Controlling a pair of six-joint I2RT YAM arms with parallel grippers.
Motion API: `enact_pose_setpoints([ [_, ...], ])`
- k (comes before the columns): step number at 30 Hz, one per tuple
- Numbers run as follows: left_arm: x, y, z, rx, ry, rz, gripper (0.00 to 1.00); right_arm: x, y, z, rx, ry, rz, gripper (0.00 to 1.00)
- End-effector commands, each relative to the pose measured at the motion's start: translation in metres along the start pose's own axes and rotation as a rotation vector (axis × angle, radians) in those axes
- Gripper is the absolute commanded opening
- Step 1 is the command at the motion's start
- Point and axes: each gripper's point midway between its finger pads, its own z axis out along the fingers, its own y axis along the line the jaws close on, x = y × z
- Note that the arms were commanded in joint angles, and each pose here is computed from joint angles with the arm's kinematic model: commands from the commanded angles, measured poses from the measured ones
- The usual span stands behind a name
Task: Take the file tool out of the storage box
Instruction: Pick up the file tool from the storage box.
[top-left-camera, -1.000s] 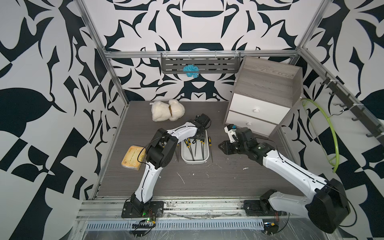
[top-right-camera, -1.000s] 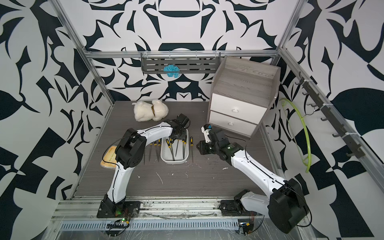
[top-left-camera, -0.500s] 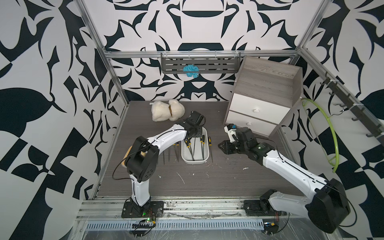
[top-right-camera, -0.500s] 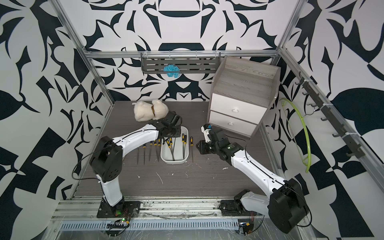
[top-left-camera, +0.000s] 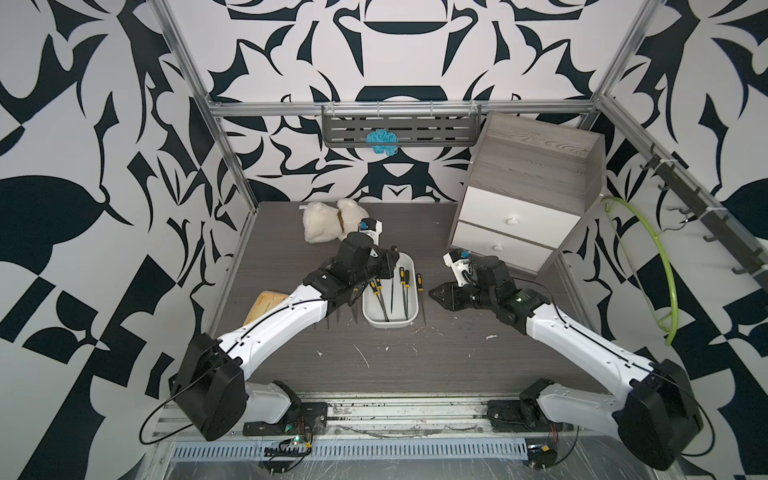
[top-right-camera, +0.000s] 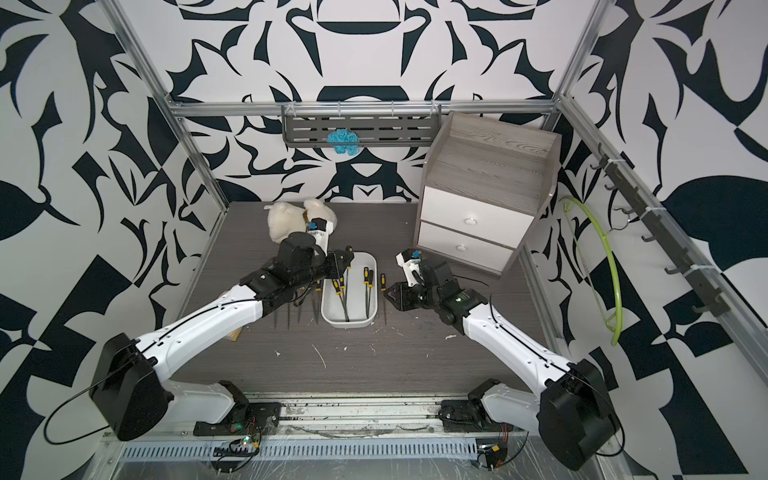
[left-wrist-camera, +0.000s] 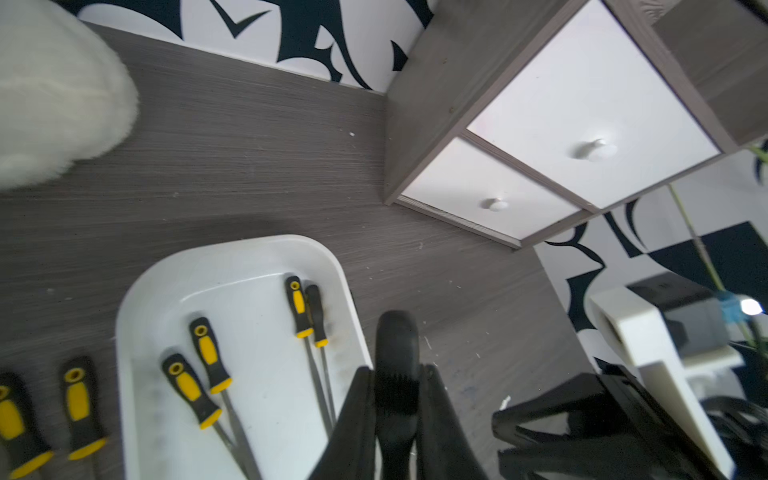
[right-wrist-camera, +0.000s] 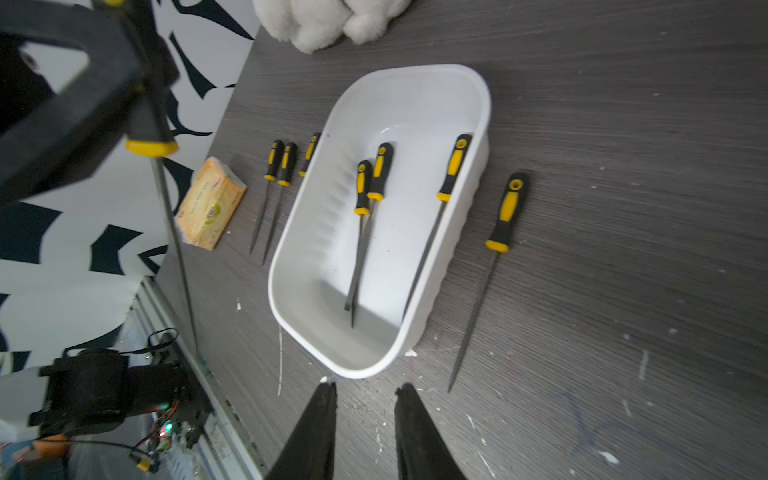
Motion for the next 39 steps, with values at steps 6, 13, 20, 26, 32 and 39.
enact_pose_setpoints([
  [6,0.009,-0.013,-0.041,0.172,-0.112,-0.003,0.00,0.006,0.073,0.018,-0.318,0.053,-0.056,0.38],
  [13,0.010,-0.013,-0.050,0.171,-0.118,0.013,0.00,0.031,0.124,0.050,-0.469,0.127,-0.117,0.39],
  [20,0.012,-0.011,-0.050,0.159,-0.113,0.019,0.00,0.034,0.132,0.051,-0.490,0.113,-0.130,0.39],
  [26,0.011,-0.008,-0.055,0.138,-0.123,0.026,0.00,0.030,0.118,0.043,-0.381,0.074,-0.156,0.32],
  [32,0.010,-0.007,-0.055,0.136,-0.127,0.025,0.00,0.031,0.132,0.040,-0.458,0.075,-0.158,0.37],
  [39,0.011,-0.009,-0.052,0.150,-0.120,0.016,0.00,0.037,0.139,0.055,-0.474,0.115,-0.153,0.37],
])
